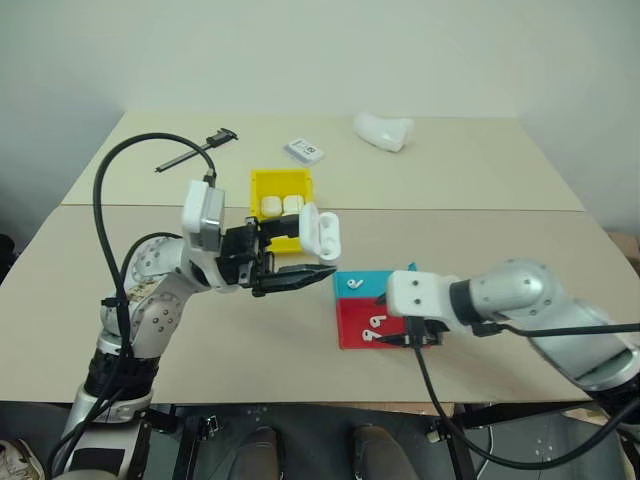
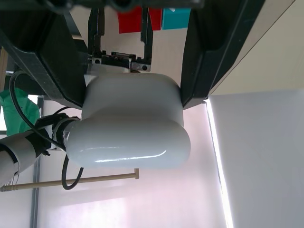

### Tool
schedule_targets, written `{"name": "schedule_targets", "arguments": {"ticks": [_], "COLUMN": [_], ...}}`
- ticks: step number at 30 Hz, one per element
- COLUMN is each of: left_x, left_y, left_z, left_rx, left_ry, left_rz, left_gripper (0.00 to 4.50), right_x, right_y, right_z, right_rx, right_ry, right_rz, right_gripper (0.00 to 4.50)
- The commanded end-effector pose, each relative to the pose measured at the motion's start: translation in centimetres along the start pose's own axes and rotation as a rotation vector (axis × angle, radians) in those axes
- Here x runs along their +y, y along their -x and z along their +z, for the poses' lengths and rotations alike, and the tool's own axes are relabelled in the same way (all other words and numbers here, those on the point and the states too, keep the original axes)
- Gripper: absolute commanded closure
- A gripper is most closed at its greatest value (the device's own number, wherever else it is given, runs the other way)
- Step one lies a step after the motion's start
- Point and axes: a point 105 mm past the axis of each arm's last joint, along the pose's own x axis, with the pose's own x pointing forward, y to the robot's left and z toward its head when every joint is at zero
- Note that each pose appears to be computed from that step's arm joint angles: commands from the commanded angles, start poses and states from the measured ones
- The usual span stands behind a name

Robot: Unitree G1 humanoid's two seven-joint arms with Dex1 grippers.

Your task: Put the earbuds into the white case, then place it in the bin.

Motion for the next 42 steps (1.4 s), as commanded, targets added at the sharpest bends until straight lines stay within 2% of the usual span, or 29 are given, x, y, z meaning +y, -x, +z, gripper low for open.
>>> {"name": "schedule_targets", "arguments": {"ticks": [1, 5, 7, 10, 31, 42], "left_x": [-0.1, -0.3, -0.4, -0.7, -0.9, -1.0], "left_y": [0.0, -0.2, -0.1, 0.0, 0.2, 0.3], "left_z": [0.8, 0.7, 0.6, 0.8, 1.1, 1.1], "left_rx": [-0.020, -0.025, -0.024, -0.020, -0.003, -0.001], "left_ry": [-0.051, -0.053, -0.054, -0.065, -0.085, -0.088], "left_rz": [-0.003, 0.000, 0.002, 0.010, 0.062, 0.067], "left_gripper": [1.76, 1.76, 1.76, 1.76, 1.76, 1.76], "right_x": [-1.2, -1.9, -2.4, -2.7, -2.9, -2.7], "right_y": [0.3, 0.2, 0.4, 0.3, -3.0, -3.5], "right_z": [0.1, 0.2, 0.4, 0.6, -0.6, -0.9], "right_rx": [0.062, 0.095, 0.104, 0.111, 0.166, 0.172], "right_ry": [0.117, 0.262, 0.311, 0.353, 0.379, 0.391], "right_rz": [-0.023, 0.070, 0.119, 0.176, 0.230, 0.233], "right_gripper": [1.25, 1.25, 1.64, 2.54, 2.54, 2.54]}}
